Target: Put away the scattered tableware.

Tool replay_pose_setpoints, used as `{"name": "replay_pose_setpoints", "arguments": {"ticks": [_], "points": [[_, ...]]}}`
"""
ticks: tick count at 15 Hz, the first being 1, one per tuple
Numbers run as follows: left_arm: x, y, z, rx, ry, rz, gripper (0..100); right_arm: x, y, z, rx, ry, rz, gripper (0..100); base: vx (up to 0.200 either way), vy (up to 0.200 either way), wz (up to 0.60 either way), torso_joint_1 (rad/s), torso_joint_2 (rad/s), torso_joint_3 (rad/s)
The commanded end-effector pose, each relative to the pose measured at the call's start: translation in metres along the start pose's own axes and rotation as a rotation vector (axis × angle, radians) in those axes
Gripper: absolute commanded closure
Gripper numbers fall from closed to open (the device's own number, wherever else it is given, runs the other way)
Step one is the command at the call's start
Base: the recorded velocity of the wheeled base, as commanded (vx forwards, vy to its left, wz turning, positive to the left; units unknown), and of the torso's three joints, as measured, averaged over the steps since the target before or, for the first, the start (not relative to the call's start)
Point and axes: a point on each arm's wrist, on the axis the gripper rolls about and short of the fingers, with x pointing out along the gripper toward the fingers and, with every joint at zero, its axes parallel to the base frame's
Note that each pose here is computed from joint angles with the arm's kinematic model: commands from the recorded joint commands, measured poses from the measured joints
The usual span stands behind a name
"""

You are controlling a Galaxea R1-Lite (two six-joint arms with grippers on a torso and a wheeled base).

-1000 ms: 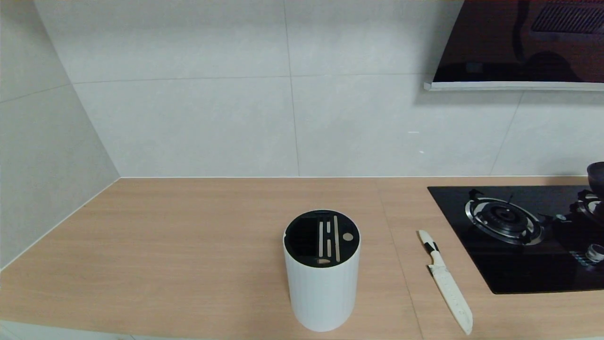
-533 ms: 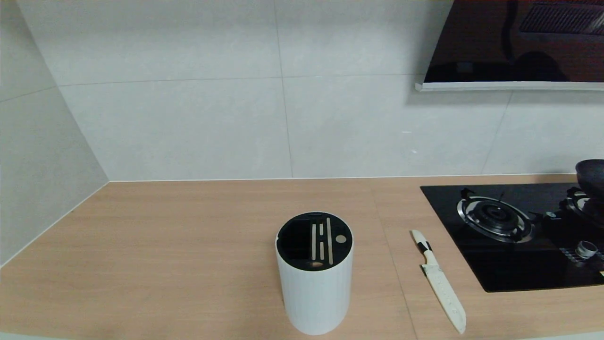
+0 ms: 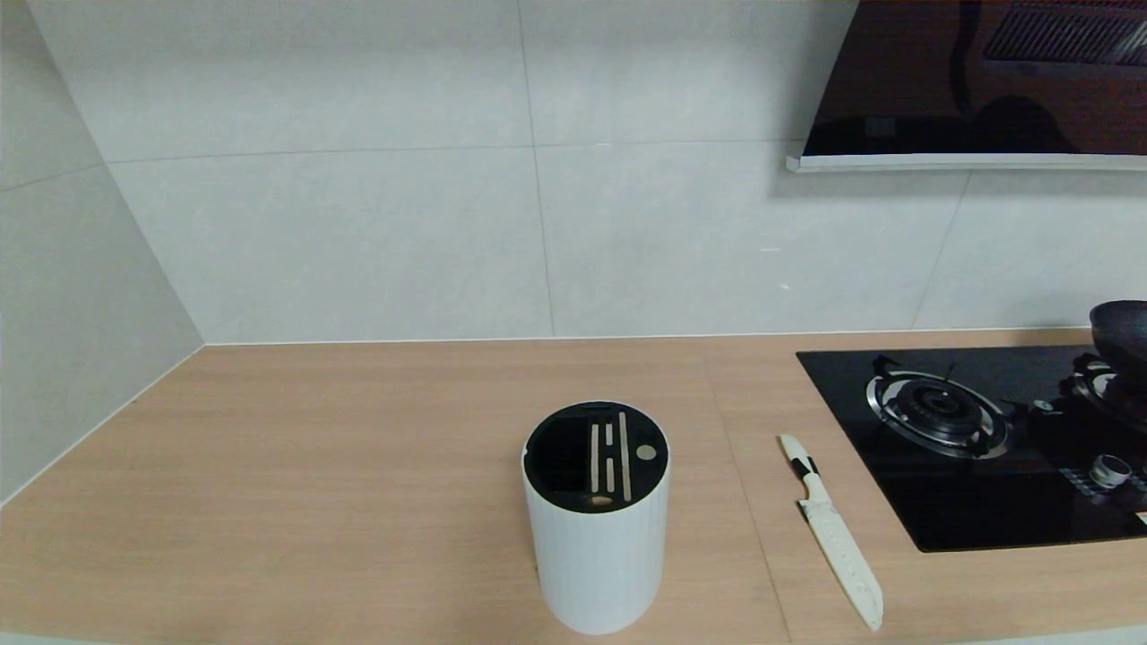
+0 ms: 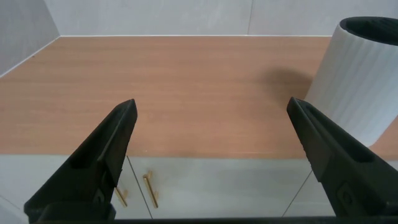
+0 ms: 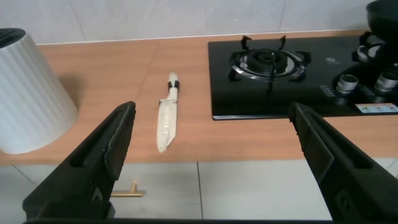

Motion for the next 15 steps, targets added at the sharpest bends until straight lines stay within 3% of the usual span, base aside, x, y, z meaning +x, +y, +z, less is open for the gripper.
{"name": "replay_pose_setpoints", "arguments": {"ticks": [1, 4, 5, 6, 11, 15], "points": [[0.0, 0.0, 0.0, 0.0, 0.0, 0.0, 0, 0.0, 0.0, 0.0, -0.001, 0.001, 0.002, 0, 0.0, 0.0, 0.0, 0.0, 0.0, 0.0], [0.0, 0.0, 0.0, 0.0, 0.0, 0.0, 0, -0.001, 0.0, 0.005, -0.011, -0.03, 0.007, 0, 0.0, 0.0, 0.0, 0.0, 0.0, 0.0], [0.0, 0.0, 0.0, 0.0, 0.0, 0.0, 0, -0.005, 0.001, 0.023, -0.007, -0.095, 0.02, 0, 0.0, 0.0, 0.0, 0.0, 0.0, 0.0], [0.0, 0.0, 0.0, 0.0, 0.0, 0.0, 0, -0.005, 0.001, 0.032, -0.007, -0.08, 0.028, 0, 0.0, 0.0, 0.0, 0.0, 0.0, 0.0], [0.0, 0.0, 0.0, 0.004, 0.002, 0.002, 0, 0.024, 0.004, 0.065, 0.0, 0.117, 0.115, 0, 0.0, 0.0, 0.0, 0.0, 0.0, 0.0], [0.0, 0.0, 0.0, 0.003, 0.002, 0.002, 0, 0.078, 0.009, 0.083, 0.003, 0.37, 0.182, 0, 0.0, 0.0, 0.0, 0.0, 0.0, 0.0]]}}
